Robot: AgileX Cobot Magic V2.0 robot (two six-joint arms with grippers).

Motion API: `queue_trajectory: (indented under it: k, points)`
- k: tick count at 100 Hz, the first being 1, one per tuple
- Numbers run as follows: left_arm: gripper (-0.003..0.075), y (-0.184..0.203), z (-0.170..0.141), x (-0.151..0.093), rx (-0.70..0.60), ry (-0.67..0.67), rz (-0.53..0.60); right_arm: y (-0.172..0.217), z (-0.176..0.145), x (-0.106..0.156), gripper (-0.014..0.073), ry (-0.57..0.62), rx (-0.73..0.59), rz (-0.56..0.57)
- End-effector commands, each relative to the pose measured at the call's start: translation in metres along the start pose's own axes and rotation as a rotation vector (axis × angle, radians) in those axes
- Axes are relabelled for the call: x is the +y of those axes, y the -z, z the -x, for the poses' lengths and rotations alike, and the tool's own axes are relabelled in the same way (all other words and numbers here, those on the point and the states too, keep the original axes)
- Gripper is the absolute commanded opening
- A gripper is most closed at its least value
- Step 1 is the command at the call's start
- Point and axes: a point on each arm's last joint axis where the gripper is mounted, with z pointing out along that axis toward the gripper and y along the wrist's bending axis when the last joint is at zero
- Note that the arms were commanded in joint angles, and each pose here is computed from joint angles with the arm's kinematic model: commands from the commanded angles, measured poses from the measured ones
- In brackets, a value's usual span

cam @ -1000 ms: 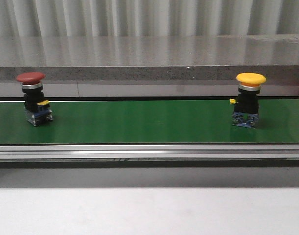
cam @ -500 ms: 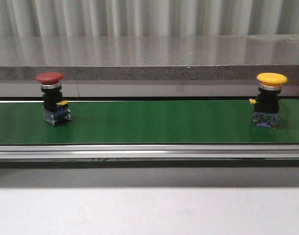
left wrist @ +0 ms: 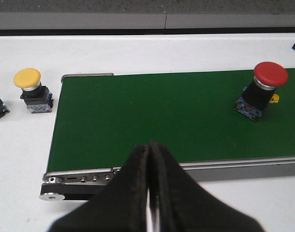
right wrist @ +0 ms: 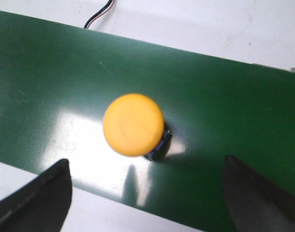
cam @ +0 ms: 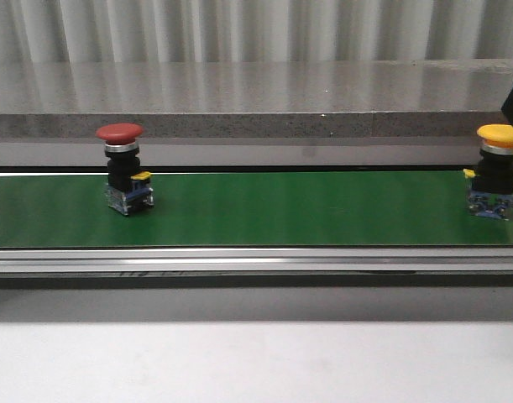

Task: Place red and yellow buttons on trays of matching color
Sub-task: 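Lower the right gripper onto the yellow button on the belt and grasp, then carry the yellow button into the yellow tray and open the right gripper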

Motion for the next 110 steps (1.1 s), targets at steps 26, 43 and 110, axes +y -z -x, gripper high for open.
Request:
queue_trajectory:
  k: [26, 43, 110]
  points:
    - [-0.002, 0.005, 0.014, -0.001, -0.098, 0.009, -0.006, -0.032, 0.024, -0.01, 0.0483, -0.014, -0.007, -0.009]
    - [-0.002, 0.005, 0.014, -0.001, -0.098, 0.009, -0.006, -0.03, 0.023, -0.009, 0.0179, -0.014, 0.026, 0.007]
    - [-0.002, 0.005, 0.014, -0.001, -0.098, 0.009, -0.006, 0.103, -0.036, -0.068, 0.0163, -0.447, 0.022, -0.513]
